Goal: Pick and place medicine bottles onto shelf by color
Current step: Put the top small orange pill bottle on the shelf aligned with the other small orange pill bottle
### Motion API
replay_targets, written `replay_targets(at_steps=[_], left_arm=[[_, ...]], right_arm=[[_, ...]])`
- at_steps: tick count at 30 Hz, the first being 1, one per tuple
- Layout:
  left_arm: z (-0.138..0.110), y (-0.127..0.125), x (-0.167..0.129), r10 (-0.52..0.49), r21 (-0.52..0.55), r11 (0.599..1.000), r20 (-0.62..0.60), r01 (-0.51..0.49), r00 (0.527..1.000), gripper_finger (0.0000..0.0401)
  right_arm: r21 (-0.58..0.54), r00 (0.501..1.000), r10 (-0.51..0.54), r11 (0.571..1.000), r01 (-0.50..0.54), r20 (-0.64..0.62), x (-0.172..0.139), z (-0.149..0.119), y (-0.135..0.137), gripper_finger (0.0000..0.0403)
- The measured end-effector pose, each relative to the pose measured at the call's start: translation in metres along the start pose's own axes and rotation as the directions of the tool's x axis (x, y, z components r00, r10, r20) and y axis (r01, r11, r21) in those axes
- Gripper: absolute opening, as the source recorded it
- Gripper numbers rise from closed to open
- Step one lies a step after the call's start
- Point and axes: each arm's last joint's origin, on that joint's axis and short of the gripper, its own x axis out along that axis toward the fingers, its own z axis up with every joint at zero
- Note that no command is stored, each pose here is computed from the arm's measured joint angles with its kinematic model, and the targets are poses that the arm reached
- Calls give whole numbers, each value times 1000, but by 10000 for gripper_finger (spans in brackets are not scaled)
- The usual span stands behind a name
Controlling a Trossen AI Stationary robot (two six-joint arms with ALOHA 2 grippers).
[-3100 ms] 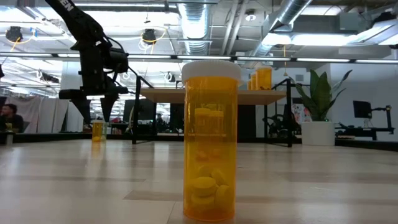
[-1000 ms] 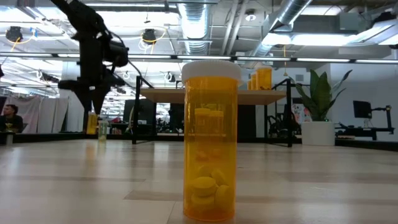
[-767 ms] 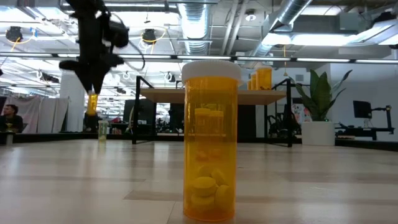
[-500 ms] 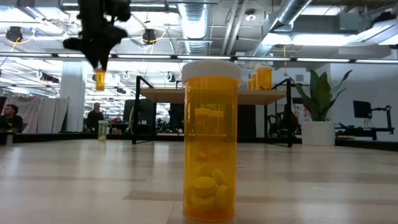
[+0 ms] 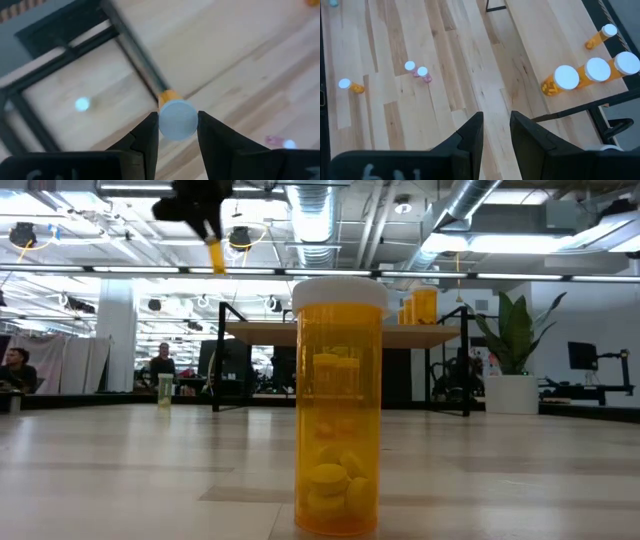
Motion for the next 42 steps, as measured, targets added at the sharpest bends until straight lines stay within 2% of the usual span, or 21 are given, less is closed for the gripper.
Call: replay_targets(at_steps=[11, 20, 28, 33, 42], left_arm=[[44, -51, 41, -18, 173, 985, -74, 31, 997, 100], [70, -80, 67, -84, 232, 968, -67, 98, 994, 100], [75, -86, 93, -80, 243, 964, -133, 111, 988, 100], [73, -88, 99, -67, 264, 958, -161, 108, 985, 100], [72, -88, 112, 17, 301, 953, -192, 42, 981, 100]], right_arm=[[-3, 1000, 0, 1000, 0, 0, 0, 0, 0, 118], [-2, 1000, 1, 1000, -1, -1, 0, 0, 0, 118], [1, 1000, 1, 1000, -1, -1, 0, 0, 0, 118], [1, 1000, 1, 1000, -1, -1, 0, 0, 0, 118], [0, 1000, 2, 1000, -2, -1, 0, 0, 0, 118]])
